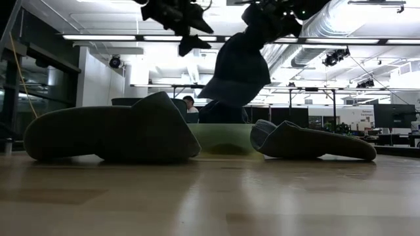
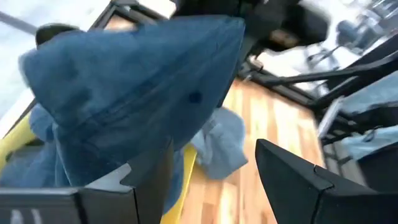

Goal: Pick & Place hat
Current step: Put the blue cap into the yellow bin

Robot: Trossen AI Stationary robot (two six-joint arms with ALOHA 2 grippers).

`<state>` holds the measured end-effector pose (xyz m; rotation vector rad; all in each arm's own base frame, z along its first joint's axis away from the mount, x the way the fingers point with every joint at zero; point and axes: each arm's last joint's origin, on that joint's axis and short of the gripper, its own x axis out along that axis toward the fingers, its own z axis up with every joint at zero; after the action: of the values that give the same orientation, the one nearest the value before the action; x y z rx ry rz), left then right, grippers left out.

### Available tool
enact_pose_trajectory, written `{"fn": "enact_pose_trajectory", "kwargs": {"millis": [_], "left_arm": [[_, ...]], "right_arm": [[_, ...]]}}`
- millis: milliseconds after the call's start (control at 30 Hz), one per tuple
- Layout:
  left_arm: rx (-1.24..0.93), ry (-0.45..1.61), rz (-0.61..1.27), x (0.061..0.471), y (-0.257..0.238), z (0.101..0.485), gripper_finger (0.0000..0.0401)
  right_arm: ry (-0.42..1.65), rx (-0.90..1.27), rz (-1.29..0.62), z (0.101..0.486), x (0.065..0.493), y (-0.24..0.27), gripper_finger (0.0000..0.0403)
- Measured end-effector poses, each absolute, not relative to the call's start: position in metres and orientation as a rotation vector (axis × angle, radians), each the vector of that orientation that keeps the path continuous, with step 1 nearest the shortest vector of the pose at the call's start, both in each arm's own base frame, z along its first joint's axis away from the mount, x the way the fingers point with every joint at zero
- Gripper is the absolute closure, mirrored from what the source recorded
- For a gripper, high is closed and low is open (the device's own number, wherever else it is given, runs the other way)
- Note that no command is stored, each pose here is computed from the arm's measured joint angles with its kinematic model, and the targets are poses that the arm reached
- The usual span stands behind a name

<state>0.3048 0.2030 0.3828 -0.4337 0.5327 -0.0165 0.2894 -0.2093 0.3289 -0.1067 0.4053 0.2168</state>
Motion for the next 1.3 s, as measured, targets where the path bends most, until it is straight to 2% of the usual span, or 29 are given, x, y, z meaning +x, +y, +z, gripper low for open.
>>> {"fn": "enact_pose_trajectory", "kwargs": {"millis": [333,800,1300], "left_arm": [[-0.469,0.436,-0.168,0.292,0.217,0.391,0.0176],[-0.470,0.437,-0.170,0.292,0.217,0.391,0.0176],[-0.471,0.438,-0.170,0.292,0.217,0.391,0.0176]], "right_arm": [[0.447,-0.132,0.221,0.309,0.304,-0.214,0.0403],[0.559,-0.146,0.305,0.272,0.320,-0.210,0.0403],[0.625,-0.172,0.331,0.255,0.326,-0.209,0.0403]]}}
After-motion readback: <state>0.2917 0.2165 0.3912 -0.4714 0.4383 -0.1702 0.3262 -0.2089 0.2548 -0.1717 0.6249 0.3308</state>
